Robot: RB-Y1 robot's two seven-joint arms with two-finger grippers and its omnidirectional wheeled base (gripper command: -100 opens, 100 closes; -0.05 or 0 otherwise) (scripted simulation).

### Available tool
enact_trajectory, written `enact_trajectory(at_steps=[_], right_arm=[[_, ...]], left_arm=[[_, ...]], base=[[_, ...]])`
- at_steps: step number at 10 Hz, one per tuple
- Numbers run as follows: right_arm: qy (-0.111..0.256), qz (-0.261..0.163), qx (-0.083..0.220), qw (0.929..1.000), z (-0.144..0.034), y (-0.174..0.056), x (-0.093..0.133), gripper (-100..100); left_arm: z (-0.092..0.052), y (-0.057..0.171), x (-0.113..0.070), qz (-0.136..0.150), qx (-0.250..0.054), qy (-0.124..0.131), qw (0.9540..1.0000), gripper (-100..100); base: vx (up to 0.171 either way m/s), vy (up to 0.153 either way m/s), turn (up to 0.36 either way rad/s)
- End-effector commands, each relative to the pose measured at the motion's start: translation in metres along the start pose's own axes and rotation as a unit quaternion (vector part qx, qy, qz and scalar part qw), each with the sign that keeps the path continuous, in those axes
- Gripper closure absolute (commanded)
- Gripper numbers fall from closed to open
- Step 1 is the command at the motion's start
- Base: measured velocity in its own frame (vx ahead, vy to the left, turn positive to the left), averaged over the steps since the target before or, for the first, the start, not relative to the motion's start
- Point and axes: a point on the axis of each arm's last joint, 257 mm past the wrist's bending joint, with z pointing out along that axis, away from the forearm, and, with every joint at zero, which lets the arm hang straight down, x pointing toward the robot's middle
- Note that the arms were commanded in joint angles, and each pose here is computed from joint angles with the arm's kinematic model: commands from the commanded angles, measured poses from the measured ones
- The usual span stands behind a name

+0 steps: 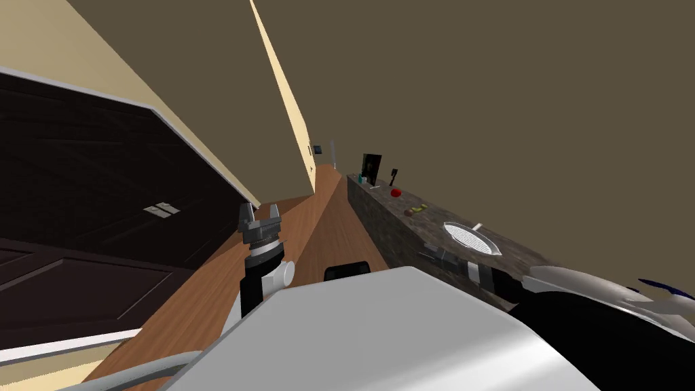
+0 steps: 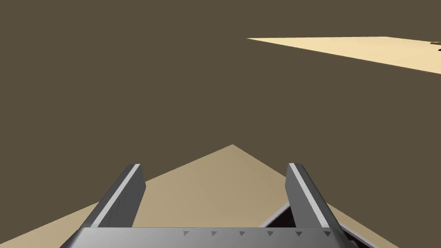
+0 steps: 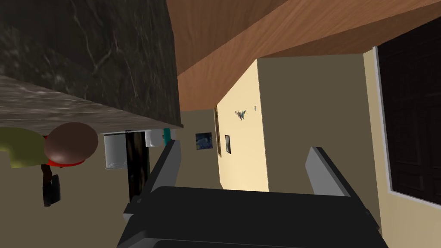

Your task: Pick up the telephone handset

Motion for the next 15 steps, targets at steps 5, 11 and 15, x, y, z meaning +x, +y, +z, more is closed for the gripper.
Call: enact_trajectory(at_steps=[5, 11, 15], right_arm=[[0.090, -0.103, 0.032, 0.9901, -0.046, -0.056, 0.025, -100], [0.197, -0.223, 0.052, 0.9534, -0.112, -0.113, 0.046, -100], [0.239, -0.269, 0.060, 0.9311, -0.144, -0.135, 0.054, -100]], left_arm=[[0.000, 0.000, 0.000, 0.000, 0.000, 0.000, 1.0000, 0], [0.000, 0.000, 0.000, 0.000, 0.000, 0.000, 1.0000, 0], [0.000, 0.000, 0.000, 0.000, 0.000, 0.000, 1.0000, 0]], base=[[0.018, -0.042, 0.213], [0.030, -0.079, 0.257], [0.026, -0.068, 0.180]])
